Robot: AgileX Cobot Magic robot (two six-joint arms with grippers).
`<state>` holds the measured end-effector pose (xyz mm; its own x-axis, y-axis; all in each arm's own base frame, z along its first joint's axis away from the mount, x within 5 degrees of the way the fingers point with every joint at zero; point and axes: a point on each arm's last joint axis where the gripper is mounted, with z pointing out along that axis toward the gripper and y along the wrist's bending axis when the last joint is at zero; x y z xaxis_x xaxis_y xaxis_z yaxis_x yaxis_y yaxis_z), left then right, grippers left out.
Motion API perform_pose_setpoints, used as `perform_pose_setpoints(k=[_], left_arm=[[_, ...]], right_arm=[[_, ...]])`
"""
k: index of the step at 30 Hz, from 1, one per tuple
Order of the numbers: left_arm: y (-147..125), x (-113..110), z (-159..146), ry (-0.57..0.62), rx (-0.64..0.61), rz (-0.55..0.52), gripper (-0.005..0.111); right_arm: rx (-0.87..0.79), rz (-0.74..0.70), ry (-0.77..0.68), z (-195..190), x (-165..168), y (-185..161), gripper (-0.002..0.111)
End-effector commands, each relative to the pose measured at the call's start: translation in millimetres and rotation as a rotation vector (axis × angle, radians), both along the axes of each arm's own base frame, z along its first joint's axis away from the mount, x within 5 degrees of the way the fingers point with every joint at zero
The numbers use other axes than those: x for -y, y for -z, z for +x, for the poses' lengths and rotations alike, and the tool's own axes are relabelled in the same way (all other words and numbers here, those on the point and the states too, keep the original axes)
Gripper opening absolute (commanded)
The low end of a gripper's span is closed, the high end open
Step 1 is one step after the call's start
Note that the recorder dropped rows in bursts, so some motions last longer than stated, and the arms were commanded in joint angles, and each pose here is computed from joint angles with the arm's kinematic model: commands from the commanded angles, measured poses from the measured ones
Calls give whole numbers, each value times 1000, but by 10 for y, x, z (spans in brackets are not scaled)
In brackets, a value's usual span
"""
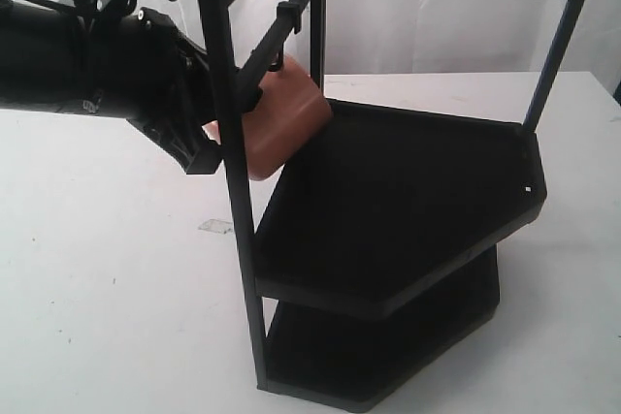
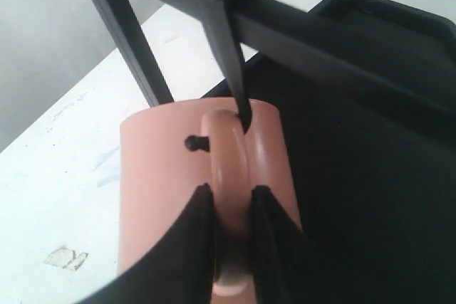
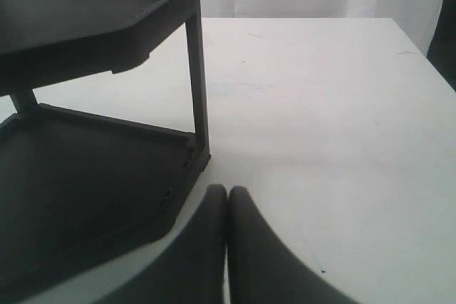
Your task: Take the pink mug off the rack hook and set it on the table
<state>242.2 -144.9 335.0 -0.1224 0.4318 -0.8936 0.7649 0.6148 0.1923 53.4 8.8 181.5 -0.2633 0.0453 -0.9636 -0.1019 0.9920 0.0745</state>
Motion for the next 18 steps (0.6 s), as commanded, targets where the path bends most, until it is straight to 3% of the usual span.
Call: perform_pose_setpoints(k=[1,18], left_arm=[[5,14,-19,6,-22,-26,0],[-102,-36,-62,-22,24,-44,0]], right_arm=[[17,1,0,-2,1,-19,0],[17,1,0,-2,1,-19,0]])
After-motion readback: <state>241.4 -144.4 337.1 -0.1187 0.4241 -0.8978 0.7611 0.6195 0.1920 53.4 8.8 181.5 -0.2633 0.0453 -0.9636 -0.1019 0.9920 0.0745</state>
